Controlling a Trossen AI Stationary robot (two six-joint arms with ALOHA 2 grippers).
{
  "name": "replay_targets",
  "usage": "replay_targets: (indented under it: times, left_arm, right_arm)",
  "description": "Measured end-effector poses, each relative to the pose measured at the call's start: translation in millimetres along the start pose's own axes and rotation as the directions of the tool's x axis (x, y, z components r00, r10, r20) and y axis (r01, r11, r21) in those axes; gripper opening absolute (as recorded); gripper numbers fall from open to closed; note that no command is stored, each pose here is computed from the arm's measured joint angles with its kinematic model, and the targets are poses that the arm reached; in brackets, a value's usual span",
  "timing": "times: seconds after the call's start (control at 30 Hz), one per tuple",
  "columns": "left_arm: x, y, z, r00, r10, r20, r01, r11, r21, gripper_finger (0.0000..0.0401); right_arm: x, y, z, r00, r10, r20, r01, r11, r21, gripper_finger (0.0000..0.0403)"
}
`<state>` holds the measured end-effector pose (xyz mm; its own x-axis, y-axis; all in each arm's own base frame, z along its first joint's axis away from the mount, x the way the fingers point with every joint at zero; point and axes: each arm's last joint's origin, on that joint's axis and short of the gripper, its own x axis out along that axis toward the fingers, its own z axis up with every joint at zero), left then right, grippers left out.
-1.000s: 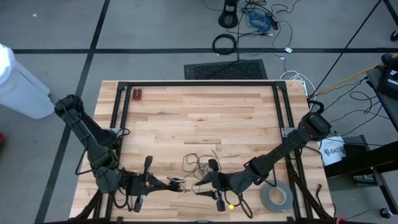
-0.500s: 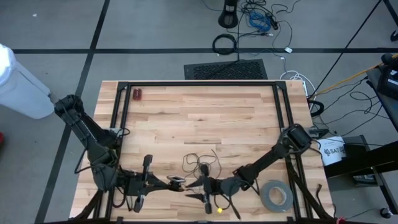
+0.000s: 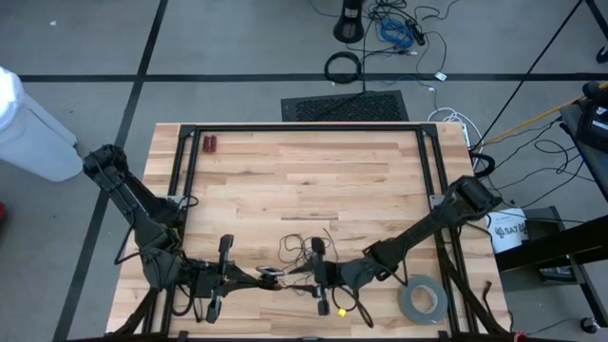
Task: Coil cords
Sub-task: Coil the black wire on the spool
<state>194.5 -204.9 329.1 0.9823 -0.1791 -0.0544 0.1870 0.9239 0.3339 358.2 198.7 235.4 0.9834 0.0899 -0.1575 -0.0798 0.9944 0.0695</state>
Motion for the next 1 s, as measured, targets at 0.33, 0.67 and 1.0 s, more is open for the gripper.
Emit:
replay_targets:
  times: [0.33,0.67,1.0]
  left_arm:
    - [0.1,0.6,1.4,1.0,0.004,0.012,-0.005,1.0,0.028,0.0]
    - [0.0,0.0,3.7,0.999,-0.035,0.042,0.033,0.999,0.044,0.0]
    - [-1.2,-1.8,8.2,0.99,-0.1,0.098,0.093,0.993,0.073,0.0]
  right_arm:
    - [9.8,4.1,-11.4,0.992,0.122,0.02,-0.123,0.992,0.021,0.0134]
    - [17.0,4.3,-19.9,0.987,0.152,0.044,-0.153,0.988,0.016,0.0029]
    - [9.3,5.0,-7.2,0.986,0.158,0.052,-0.158,0.987,0.006,0.0002]
